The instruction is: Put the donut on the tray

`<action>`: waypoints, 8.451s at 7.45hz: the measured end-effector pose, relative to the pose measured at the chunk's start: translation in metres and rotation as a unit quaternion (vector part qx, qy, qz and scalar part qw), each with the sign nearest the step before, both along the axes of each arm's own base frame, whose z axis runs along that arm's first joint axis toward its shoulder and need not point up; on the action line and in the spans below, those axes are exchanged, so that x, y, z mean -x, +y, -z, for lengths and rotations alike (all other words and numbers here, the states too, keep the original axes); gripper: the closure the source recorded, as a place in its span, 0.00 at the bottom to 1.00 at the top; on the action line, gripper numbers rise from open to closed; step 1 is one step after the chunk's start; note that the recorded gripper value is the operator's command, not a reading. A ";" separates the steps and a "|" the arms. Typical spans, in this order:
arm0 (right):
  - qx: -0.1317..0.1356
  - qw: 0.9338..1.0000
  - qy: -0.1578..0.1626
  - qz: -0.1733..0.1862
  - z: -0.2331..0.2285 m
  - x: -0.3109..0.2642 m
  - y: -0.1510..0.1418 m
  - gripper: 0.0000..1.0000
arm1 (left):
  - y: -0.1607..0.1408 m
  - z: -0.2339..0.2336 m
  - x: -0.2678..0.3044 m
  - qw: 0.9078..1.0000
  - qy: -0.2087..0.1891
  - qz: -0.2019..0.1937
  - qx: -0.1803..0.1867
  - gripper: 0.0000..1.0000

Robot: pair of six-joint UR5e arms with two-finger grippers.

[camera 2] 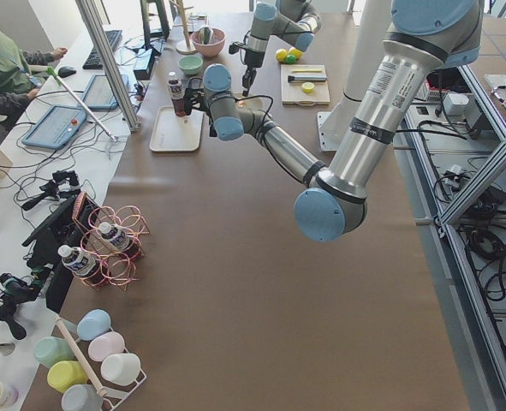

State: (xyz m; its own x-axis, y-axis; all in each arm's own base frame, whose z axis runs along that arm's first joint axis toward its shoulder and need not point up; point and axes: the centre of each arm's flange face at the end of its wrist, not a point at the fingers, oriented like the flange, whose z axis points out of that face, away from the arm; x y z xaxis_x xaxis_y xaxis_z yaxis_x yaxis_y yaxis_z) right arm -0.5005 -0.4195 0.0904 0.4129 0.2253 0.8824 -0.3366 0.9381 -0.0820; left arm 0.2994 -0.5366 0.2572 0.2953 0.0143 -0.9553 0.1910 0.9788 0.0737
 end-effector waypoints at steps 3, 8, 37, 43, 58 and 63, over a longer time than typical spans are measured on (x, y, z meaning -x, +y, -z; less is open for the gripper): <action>0.007 1.000 0.005 -0.014 0.040 0.038 0.025 1.00 | 0.029 -0.022 0.021 1.000 -0.001 -0.008 0.005 0.27; 0.005 1.000 0.005 -0.025 0.046 0.043 0.023 1.00 | 0.060 -0.036 0.025 1.000 -0.004 -0.023 0.006 0.46; 0.023 0.998 -0.027 -0.043 0.025 -0.065 -0.029 0.00 | -0.143 -0.029 -0.168 0.956 -0.021 0.195 0.217 1.00; 0.023 0.998 -0.027 -0.044 0.023 -0.067 -0.029 0.00 | -0.105 -0.016 -0.251 0.955 -0.026 0.219 0.198 0.03; -0.047 0.965 0.233 0.108 -0.251 -0.301 -0.146 0.00 | -0.110 -0.147 0.233 0.951 -0.296 -0.032 -0.080 0.02; -0.097 0.931 0.263 0.234 -0.468 -0.558 -0.069 0.00 | -0.068 -0.241 0.389 0.935 -0.339 -0.084 -0.066 0.02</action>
State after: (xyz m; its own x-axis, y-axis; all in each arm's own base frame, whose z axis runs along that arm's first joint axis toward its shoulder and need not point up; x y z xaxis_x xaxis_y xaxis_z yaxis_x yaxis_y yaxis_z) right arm 0.0578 -0.4884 0.5585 0.8124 -0.2305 0.5356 0.1665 0.9720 0.1658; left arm -0.0896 -0.6047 0.4984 0.8158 0.2190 -0.5353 -0.0983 0.9646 0.2448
